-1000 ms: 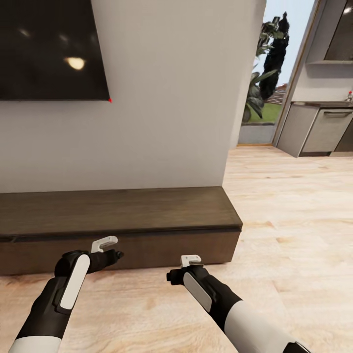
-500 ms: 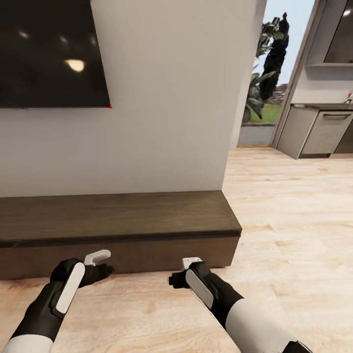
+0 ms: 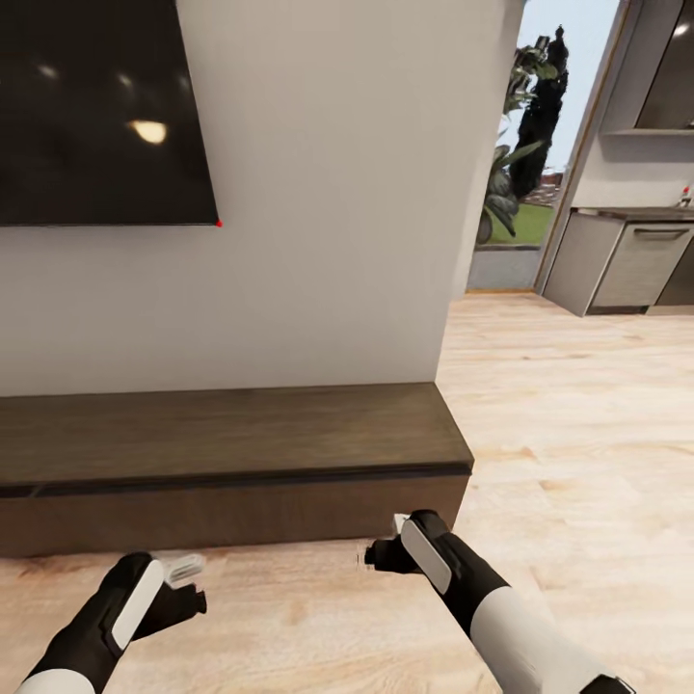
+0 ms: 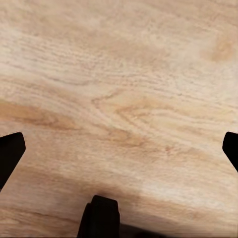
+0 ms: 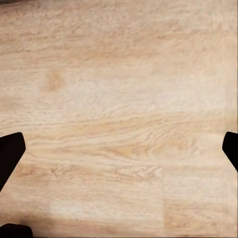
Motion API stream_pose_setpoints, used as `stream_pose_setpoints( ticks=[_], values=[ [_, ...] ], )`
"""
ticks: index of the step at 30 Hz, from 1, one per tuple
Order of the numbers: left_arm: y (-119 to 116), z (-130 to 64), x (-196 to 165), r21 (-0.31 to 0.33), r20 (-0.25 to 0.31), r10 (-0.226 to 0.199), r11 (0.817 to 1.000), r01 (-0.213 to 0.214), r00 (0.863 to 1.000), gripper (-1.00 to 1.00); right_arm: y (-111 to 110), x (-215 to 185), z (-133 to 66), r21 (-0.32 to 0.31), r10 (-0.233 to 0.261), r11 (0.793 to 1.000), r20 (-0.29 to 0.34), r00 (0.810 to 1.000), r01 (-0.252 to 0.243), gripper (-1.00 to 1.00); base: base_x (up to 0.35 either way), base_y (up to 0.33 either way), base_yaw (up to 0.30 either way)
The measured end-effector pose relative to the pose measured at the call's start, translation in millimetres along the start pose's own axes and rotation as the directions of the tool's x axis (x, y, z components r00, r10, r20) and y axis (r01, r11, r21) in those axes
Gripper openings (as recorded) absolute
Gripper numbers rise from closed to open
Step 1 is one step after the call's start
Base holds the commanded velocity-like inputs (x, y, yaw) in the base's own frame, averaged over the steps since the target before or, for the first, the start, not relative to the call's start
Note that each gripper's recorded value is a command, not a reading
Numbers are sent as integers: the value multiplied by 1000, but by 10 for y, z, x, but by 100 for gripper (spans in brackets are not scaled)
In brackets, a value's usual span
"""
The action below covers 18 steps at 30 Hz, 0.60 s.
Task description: Place each of the two pumpkins and all three candles from the living room inside a cabinet in the living room (use any cabinet), then make sure every cabinet is closed, and position the cauldron so it is next to a table in the living room.
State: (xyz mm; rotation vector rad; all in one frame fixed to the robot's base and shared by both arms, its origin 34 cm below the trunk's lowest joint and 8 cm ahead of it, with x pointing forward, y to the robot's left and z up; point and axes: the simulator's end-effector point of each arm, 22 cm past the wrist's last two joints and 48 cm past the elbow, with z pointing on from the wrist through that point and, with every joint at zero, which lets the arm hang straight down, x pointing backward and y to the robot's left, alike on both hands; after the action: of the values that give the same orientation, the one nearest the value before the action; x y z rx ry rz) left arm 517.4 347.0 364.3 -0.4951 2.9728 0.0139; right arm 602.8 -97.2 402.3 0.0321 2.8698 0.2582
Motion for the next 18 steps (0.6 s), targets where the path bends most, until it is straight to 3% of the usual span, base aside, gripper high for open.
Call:
stream_pose_setpoints(
  ticks=[4, 8, 11, 18],
  values=[
    [45, 55, 134, -20, -27, -4, 1000, 4, 1000, 100, -87, 165, 1, 12, 8, 1000, -29, 1000, -8, 100, 0, 0, -1],
    [61, 86, 131, -41, 5, 8, 999, -8, 1000, 100, -105, 345, -5, 16, 13, 1000, -57, 998, -12, 100, 0, 0, -12],
    [133, 171, 266, -68, -6, 15, 998, -15, 1000, 100, -139, 484, -9, 29, 9, 1000, -77, 997, -6, 100, 0, 0, -3],
    [399, 319, 549, -128, -2, -18, 992, 18, 1000, 100, -416, 856, 69, 109, 13, 994, -105, 994, -1, 100, 0, 0, 0]
  ],
)
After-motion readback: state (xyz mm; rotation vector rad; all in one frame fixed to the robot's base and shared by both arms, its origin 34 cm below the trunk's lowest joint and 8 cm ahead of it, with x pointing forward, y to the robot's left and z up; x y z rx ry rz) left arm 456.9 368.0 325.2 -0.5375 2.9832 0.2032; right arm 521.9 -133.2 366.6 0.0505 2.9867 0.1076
